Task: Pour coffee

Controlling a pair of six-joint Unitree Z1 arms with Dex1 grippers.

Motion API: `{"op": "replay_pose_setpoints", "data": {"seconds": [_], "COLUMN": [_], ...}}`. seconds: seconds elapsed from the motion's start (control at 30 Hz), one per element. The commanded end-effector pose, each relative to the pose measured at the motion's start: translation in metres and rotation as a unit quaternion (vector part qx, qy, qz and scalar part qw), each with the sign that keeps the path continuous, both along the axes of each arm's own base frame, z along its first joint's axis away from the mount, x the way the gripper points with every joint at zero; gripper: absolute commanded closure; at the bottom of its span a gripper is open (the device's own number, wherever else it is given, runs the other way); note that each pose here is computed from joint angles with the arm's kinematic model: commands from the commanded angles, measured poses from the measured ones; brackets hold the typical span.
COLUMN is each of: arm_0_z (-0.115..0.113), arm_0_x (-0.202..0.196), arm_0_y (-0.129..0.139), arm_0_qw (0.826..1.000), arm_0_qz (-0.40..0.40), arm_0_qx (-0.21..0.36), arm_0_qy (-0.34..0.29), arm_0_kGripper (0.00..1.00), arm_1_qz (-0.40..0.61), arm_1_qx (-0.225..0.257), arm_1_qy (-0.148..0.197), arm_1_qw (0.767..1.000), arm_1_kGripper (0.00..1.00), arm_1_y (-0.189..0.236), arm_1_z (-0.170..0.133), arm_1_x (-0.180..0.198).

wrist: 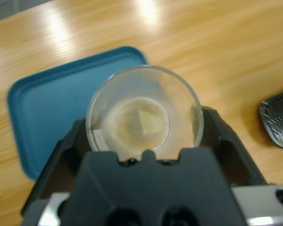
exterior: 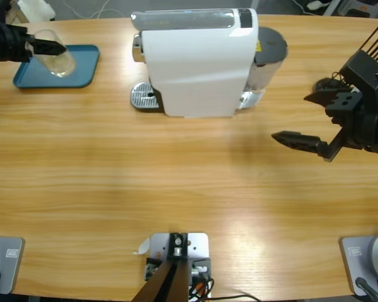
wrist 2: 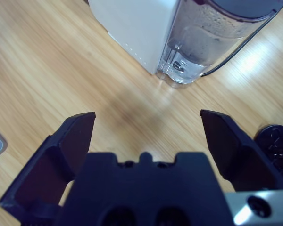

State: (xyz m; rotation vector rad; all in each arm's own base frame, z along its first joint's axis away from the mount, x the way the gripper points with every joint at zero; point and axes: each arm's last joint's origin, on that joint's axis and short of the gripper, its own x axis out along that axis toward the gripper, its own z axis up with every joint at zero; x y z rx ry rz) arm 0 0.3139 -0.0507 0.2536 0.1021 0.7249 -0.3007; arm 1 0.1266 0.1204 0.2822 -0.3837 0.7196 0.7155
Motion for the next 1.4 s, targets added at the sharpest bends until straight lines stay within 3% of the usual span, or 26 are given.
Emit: {"op": "replay_pose_setpoints", "data": {"seconds": [0.03,0.27,0.6,0.63,0.67,0.7,0.8,1.07,1.2,1.4], "arm_0_z": [-0.032,-0.047,-0.078,-0.079,-0.080,-0.080,-0.072,-0.020,0.016,0.043], "arm_0_x": [0.047,0.073,0.070,0.068,0.066,0.064,0.060,0.022,-0.026,-0.103], "arm_0_y": [0.018,0.018,0.017,0.017,0.018,0.018,0.021,0.008,-0.006,-0.014], "arm_0_qw": [0.997,0.997,0.994,0.993,0.993,0.993,0.994,0.998,0.999,0.994], "arm_0_qz": [0.065,0.070,0.074,0.075,0.074,0.073,0.076,0.054,0.030,-0.025], "arm_0_qx": [0.003,0.008,0.007,0.006,0.007,0.007,0.005,0.002,0.023,0.038], "arm_0_qy": [0.030,0.039,0.084,0.088,0.090,0.091,0.082,0.036,0.034,0.095], "arm_0_kGripper": [1.000,1.000,1.000,0.722,0.280,0.032,0.009,0.009,0.009,0.008], "arm_1_qz": [0.008,0.008,0.010,0.010,0.010,0.010,0.009,0.003,-0.009,-0.017], "arm_1_qx": [-0.018,-0.025,-0.027,-0.028,-0.028,-0.029,-0.030,-0.023,-0.011,-0.003], "arm_1_qy": [0.032,0.040,0.045,0.046,0.046,0.047,0.047,0.029,0.001,-0.020], "arm_1_qw": [0.999,0.999,0.999,0.999,0.998,0.998,0.998,0.999,1.000,1.000], "arm_1_kGripper": [0.000,0.000,0.000,0.000,0.000,0.000,0.000,0.000,0.000,0.000], "arm_1_y": [0.007,0.012,0.013,0.013,0.014,0.014,0.014,0.010,0.000,-0.006], "arm_1_z": [-0.016,-0.020,-0.023,-0.023,-0.024,-0.024,-0.024,-0.019,-0.008,-0.002], "arm_1_x": [0.003,0.008,0.009,0.009,0.009,0.009,0.009,0.007,-0.001,-0.005]}}
